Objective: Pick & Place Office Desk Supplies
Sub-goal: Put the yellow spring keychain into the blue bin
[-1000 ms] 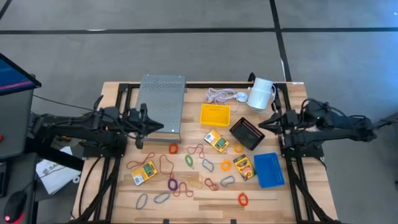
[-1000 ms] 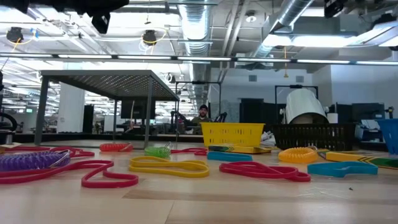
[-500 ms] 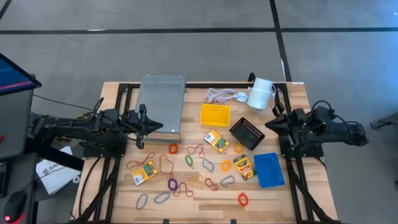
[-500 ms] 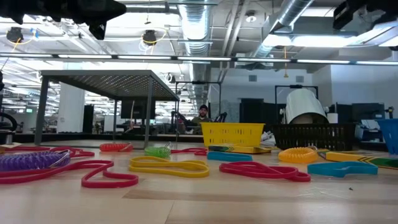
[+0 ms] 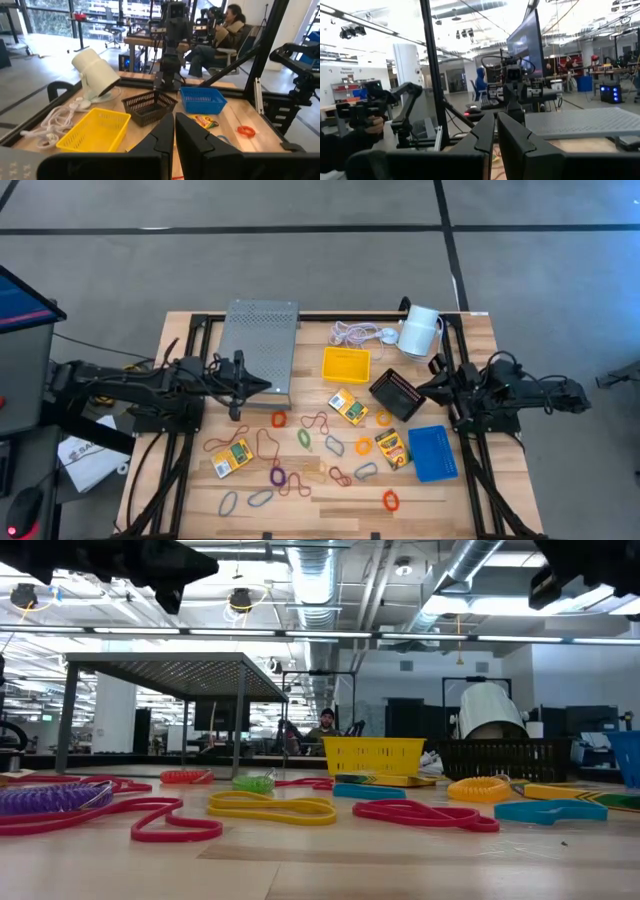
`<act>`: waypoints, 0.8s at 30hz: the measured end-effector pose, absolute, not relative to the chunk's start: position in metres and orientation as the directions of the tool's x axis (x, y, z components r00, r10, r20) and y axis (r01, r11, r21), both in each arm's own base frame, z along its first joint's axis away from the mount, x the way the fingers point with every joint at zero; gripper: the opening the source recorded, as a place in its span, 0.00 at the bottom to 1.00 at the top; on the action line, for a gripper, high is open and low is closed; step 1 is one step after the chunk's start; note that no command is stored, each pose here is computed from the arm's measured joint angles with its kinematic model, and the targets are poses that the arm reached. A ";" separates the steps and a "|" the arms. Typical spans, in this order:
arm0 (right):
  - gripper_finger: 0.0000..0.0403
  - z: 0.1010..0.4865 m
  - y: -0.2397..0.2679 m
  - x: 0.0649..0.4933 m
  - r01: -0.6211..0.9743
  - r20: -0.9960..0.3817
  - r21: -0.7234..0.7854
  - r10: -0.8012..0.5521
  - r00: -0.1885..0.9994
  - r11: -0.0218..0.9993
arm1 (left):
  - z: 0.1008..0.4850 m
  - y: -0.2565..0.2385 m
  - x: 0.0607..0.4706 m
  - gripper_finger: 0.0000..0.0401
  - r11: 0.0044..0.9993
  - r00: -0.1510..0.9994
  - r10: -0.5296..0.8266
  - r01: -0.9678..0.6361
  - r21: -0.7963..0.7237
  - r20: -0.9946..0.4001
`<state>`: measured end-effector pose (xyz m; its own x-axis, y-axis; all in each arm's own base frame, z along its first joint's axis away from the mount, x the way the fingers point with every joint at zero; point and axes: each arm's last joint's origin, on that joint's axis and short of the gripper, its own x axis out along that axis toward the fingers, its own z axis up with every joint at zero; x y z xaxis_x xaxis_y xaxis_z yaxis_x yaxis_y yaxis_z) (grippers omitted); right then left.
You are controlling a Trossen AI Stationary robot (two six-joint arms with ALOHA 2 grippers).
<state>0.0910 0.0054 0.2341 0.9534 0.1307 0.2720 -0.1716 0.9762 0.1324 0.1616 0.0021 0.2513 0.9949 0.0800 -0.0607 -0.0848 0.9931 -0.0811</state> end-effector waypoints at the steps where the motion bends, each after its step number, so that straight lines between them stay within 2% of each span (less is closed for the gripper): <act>1: 0.05 0.234 0.005 0.091 -0.172 0.272 0.133 0.131 0.953 0.976 | 0.250 0.002 0.163 0.03 0.993 0.995 0.080 -0.085 -0.081 -0.067; 24: 0.05 0.234 0.005 0.091 -0.169 0.273 0.141 0.125 0.954 0.976 | 0.252 0.000 0.164 0.03 0.997 0.999 0.017 -0.021 -0.080 -0.051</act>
<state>0.0910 0.0051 0.2345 0.9537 0.1254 0.2733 -0.1686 0.9756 0.1405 0.1638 0.0003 0.2518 0.9986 0.0168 -0.0510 -0.0209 0.9966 -0.0803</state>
